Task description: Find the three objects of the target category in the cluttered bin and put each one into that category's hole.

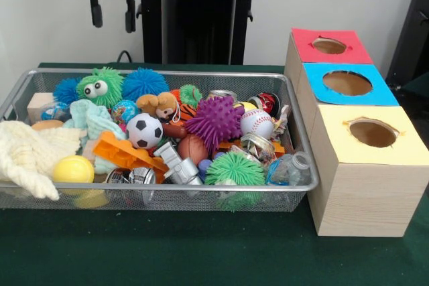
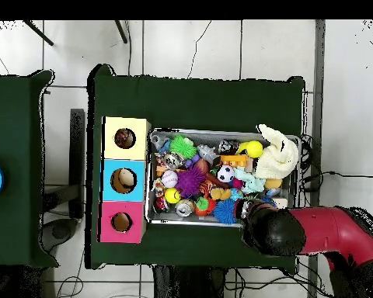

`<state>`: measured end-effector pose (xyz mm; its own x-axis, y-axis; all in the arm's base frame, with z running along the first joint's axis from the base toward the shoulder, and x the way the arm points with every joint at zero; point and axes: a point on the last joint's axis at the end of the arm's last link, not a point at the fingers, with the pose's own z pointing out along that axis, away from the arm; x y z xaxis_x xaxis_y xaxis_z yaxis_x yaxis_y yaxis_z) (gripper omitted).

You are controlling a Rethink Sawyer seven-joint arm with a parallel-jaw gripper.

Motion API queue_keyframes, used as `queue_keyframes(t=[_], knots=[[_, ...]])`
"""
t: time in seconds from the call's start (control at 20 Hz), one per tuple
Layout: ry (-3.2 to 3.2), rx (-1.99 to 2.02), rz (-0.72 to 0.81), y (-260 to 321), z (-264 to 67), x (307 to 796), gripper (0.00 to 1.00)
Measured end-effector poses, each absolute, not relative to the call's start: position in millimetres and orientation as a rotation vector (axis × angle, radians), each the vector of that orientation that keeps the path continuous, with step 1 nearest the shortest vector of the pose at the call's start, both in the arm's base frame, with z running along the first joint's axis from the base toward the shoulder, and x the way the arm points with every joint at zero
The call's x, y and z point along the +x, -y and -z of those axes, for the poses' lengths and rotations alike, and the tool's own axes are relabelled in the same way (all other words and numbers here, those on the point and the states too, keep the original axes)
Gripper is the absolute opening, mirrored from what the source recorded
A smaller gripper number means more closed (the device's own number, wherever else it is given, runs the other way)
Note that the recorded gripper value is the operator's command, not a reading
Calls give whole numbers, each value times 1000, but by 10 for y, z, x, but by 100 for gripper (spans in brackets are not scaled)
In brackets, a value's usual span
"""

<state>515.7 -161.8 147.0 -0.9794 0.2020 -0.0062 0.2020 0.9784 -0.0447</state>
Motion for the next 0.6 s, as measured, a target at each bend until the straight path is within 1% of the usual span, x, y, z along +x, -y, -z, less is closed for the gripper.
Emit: queue_keyframes(t=[0.2,0.35,0.6], knots=[[-3116,235,59,1488,-1295,5180,100],[-3098,138,26,1342,-1029,5199,100],[-3089,65,-52,1156,-686,5156,100]])
